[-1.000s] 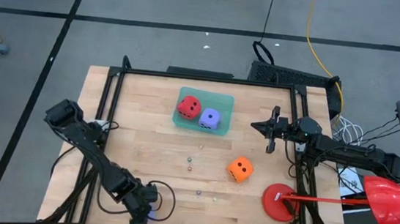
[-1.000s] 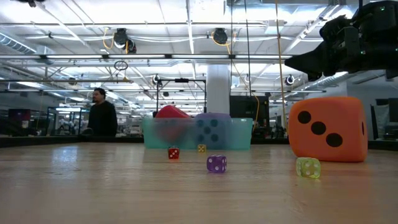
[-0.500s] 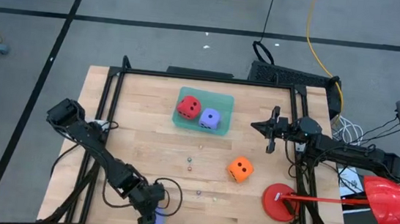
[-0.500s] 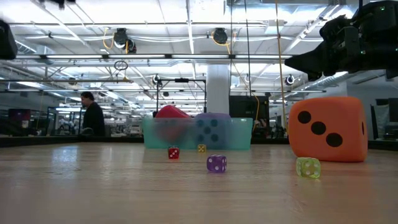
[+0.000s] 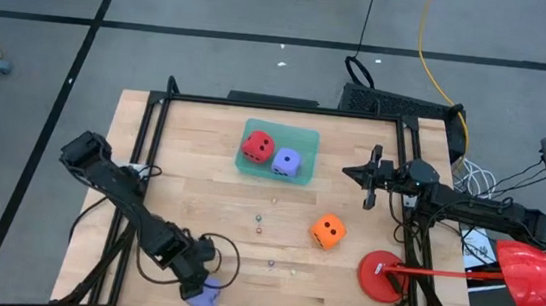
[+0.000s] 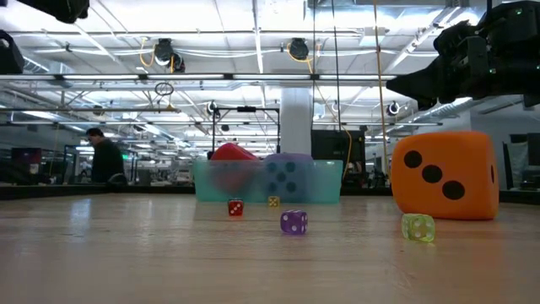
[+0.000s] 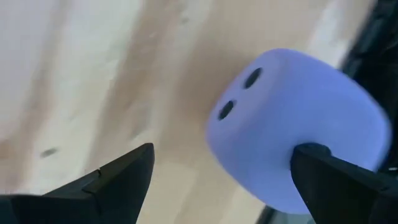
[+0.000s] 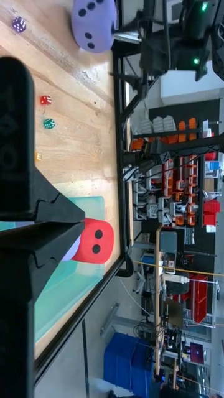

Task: Pick & Place Dice
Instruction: Put the large purple dice into the blue bin

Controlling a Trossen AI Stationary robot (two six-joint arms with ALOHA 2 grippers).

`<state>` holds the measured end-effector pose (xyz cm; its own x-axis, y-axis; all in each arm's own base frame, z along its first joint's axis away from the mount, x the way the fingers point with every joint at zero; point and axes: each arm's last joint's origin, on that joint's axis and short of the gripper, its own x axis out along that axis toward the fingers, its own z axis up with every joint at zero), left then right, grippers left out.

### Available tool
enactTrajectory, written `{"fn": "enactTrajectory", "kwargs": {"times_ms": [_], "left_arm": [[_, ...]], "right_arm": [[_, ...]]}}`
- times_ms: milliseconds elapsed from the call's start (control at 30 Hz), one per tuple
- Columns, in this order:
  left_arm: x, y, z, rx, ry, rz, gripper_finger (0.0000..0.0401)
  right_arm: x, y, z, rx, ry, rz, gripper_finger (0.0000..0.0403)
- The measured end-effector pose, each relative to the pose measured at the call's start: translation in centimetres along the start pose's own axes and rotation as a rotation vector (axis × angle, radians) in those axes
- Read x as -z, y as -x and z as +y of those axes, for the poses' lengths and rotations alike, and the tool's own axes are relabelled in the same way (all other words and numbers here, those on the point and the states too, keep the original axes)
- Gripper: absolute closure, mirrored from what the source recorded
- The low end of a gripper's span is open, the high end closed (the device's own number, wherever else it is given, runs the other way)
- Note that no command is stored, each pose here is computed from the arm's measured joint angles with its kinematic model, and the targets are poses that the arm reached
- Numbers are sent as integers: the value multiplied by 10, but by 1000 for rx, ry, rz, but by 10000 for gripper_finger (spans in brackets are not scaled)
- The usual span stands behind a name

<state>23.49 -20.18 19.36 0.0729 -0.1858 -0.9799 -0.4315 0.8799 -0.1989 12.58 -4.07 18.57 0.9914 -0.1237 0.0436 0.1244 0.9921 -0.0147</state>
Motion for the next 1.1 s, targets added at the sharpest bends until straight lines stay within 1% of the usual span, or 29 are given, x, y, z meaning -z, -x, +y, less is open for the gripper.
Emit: {"fn": "enactTrajectory", "kwargs": {"times_ms": [67, 133, 200, 267, 300, 367, 433, 467, 500, 633, 767, 867, 967, 1100], "left_arm": [[-1, 1, 8, -62, 8, 12, 34], [-3, 3, 15, -136, 8, -4, 34], [-6, 4, 28, -251, 17, -30, 34], [-10, 1, 40, -358, 42, -19, 34], [-12, 7, 44, -394, 49, -45, 34], [-15, 19, 52, -435, 73, -65, 34], [-16, 23, 60, -496, 73, -75, 34], [-17, 24, 62, -500, 78, -73, 34], [-18, 30, 64, -490, 80, -86, 34], [-18, 56, 63, -383, 72, -133, 34], [-18, 84, 48, -192, 128, -207, 34], [-18, 94, 34, -105, 123, -251, 34], [-19, 93, 19, -84, 94, -232, 34], [-27, 79, -4, -104, 18, -153, 34]], "right_arm": [[0, 0, 0, 0, 0, 0, 403], [0, 0, 0, -1, 0, 0, 403], [0, 0, 0, -1, 0, 0, 403], [0, 0, 0, 0, 0, 0, 403], [0, 0, 0, 0, 0, 0, 403], [0, 0, 0, 0, -1, 2, 403], [0, 0, 0, 0, -1, 1, 403], [0, 0, 0, 0, -1, 1, 403], [0, 0, 0, 0, 0, 0, 403], [0, 0, 0, 0, 0, 0, 403], [0, 0, 0, -1, 0, 0, 403], [0, 0, 0, 0, 0, 0, 403], [0, 0, 0, 0, 0, 0, 403], [0, 0, 0, 0, 0, 0, 403]]}}
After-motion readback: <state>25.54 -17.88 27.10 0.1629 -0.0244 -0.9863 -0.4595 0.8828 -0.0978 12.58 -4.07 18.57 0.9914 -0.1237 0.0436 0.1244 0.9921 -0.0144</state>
